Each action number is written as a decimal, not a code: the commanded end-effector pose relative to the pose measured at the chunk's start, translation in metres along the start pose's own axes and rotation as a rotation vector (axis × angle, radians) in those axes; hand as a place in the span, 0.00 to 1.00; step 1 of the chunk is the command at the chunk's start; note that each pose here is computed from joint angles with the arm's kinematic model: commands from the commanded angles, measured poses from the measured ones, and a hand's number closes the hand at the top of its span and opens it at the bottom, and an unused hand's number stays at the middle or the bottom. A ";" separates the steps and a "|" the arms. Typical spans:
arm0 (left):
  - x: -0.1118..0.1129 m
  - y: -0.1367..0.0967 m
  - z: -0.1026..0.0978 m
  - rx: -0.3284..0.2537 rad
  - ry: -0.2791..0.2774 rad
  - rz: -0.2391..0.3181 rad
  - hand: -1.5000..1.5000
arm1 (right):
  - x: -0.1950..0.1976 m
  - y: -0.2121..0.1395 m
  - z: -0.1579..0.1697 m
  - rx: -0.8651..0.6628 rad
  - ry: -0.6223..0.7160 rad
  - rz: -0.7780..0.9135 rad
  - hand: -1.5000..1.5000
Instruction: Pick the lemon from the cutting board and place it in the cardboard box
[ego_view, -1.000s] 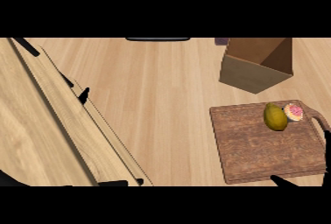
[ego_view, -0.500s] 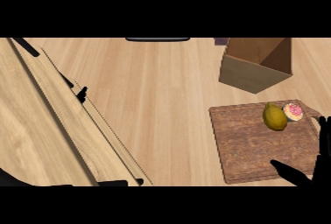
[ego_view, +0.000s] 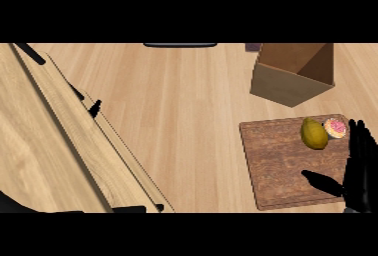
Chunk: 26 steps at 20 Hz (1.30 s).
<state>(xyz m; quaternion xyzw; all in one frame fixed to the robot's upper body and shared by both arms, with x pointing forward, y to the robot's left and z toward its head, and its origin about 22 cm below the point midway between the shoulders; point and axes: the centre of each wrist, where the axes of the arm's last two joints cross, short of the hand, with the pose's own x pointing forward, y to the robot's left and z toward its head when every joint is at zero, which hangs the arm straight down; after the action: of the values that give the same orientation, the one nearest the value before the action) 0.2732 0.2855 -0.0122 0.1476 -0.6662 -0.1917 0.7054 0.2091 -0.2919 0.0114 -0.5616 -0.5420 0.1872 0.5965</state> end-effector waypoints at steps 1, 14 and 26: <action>0.009 0.010 0.001 -0.005 0.027 0.007 0.50 | -0.002 0.004 0.001 0.003 0.014 0.017 0.00; 0.006 0.005 -0.019 -0.005 0.008 0.009 0.50 | 0.005 0.035 -0.020 0.066 0.002 0.000 0.00; 0.014 -0.010 0.004 -0.025 0.011 0.025 0.50 | -0.013 0.049 -0.044 0.095 -0.002 -0.006 0.00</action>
<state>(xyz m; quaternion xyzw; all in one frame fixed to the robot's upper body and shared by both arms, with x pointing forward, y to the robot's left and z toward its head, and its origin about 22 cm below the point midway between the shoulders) 0.2705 0.2838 -0.0091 0.1455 -0.6610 -0.1892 0.7114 0.2668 -0.3027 -0.0107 -0.5371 -0.5379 0.2117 0.6143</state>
